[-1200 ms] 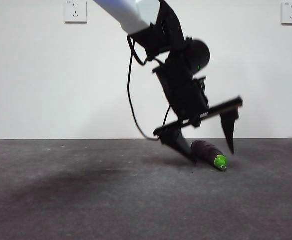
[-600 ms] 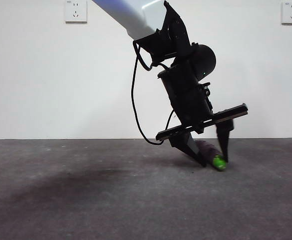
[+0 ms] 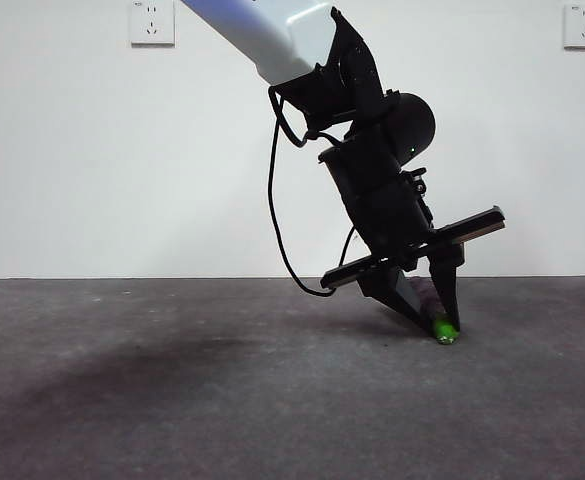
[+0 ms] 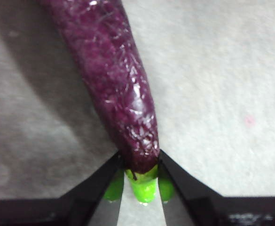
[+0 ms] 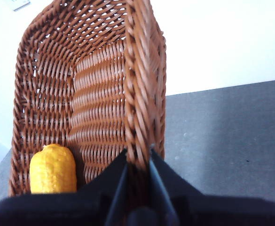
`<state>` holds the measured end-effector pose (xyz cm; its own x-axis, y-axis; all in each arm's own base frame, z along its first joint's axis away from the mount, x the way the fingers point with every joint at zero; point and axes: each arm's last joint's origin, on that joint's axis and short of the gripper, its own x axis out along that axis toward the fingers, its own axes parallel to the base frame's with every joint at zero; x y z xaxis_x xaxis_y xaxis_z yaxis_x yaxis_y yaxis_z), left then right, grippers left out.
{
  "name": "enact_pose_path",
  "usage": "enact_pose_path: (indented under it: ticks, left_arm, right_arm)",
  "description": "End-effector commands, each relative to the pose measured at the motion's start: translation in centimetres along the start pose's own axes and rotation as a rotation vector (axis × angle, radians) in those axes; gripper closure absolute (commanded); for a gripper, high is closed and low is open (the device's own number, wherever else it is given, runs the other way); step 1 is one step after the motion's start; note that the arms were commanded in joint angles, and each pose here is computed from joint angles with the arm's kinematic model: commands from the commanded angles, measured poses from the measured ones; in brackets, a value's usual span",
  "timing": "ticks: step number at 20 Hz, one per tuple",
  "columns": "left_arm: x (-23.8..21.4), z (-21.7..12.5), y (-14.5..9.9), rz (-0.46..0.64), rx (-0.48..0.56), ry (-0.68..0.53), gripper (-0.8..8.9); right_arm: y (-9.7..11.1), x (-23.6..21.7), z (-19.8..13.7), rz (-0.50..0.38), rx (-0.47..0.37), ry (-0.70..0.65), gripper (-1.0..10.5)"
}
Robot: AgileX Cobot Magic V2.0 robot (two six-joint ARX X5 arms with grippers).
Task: Help me put the vegetables on the table into the basket
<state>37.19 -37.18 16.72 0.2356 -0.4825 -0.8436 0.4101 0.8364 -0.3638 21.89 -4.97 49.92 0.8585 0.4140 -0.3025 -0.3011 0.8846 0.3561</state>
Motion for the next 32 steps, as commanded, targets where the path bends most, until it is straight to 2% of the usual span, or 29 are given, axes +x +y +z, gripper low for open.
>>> enact_pose_path:
  ticks: [1,6,13,19,21,26,29,32]
  left_arm:
    - [0.8,-0.4,0.9,0.018,-0.002,0.046,8.19]
    - [-3.1,1.4,2.4,0.037,0.031,0.000,8.19]
    - [-12.5,4.0,5.5,0.101,0.087,-0.123,8.19]
    - [-20.7,4.2,8.0,0.164,0.122,-0.191,8.19]
    - [-22.9,4.0,8.5,0.183,0.140,-0.209,8.19]
    - [-29.3,2.3,9.2,0.240,0.189,-0.243,8.19]
    - [-31.0,0.4,8.8,0.242,0.214,-0.255,8.19]
    - [-30.9,-3.0,8.8,0.229,0.228,-0.286,8.19]
  right_arm:
    - [0.5,-0.4,0.2,0.014,-0.016,-0.021,9.6]
    - [0.3,-0.4,0.1,-0.036,-0.011,-0.017,9.6]
    - [-0.2,-0.2,-0.3,-0.124,-0.008,0.022,9.6]
    - [-1.5,1.1,-1.5,-0.153,0.026,0.086,9.6]
    - [-2.4,2.0,-2.5,-0.156,0.052,0.128,9.6]
    - [-6.5,6.0,-8.6,-0.140,0.156,0.299,9.6]
    - [-8.1,7.5,-11.8,-0.129,0.206,0.362,9.6]
    - [-8.7,8.6,-14.1,-0.073,0.237,0.393,9.6]
